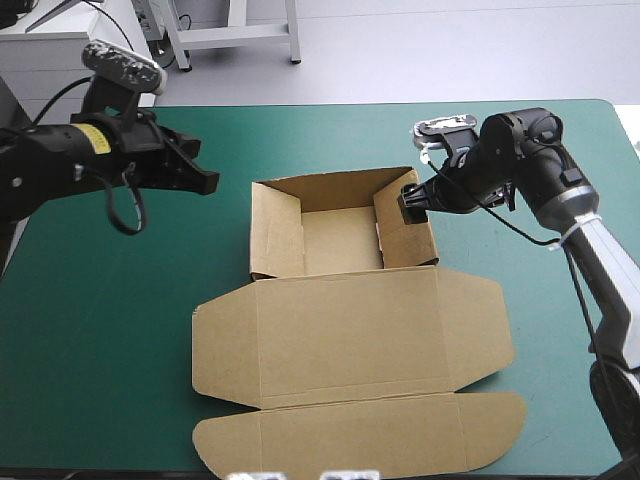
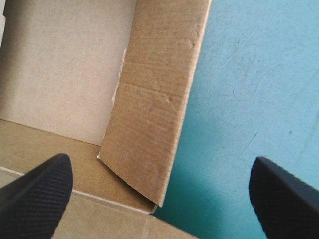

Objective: Fold the box

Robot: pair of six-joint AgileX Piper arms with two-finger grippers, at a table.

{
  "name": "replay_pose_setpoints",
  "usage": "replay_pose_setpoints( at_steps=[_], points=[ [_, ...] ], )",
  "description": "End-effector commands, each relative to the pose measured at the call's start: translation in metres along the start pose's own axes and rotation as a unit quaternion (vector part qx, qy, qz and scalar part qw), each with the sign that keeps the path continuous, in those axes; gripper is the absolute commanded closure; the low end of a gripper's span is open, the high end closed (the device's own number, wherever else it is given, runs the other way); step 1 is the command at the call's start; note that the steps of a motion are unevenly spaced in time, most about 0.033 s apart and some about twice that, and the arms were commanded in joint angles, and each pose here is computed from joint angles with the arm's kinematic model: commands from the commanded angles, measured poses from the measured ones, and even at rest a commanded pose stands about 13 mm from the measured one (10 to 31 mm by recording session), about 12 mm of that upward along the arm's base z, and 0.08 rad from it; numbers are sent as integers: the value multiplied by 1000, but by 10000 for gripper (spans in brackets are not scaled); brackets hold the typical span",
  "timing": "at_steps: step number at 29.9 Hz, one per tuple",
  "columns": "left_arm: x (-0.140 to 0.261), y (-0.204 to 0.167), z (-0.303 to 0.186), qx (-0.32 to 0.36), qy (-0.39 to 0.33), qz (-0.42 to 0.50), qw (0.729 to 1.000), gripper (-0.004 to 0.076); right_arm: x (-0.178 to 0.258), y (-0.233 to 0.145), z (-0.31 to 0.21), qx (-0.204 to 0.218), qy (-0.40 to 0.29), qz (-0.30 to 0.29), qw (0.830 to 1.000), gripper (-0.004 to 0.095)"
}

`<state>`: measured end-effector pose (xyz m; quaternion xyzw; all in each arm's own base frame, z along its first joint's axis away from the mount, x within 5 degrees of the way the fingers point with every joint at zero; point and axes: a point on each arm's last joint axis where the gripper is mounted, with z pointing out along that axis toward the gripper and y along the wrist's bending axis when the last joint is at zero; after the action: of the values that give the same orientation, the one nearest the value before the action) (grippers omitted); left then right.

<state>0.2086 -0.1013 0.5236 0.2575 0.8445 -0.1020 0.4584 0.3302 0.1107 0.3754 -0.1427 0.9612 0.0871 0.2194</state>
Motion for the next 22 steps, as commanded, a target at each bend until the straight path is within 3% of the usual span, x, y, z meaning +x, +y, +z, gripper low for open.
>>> replay_pose_setpoints(
  at_steps=[1, 8, 15, 22],
  points=[
    [15, -2, -35, -17, -4, 12, 1000, 732, -2, 3, -29, 0, -52, -12, 999, 31],
    [64, -1, -39, -51, 52, 23, 997, 732, -3, 3, -29, 0, -60, -14, 998, 31],
    [125, -7, -16, -39, 131, 21, 990, 732, -6, 3, -27, 0, -69, -14, 998, 31],
    [175, -14, 11, -25, 157, 4, 987, 732, -7, 2, -26, 3, -72, -20, 997, 31]
  ],
)
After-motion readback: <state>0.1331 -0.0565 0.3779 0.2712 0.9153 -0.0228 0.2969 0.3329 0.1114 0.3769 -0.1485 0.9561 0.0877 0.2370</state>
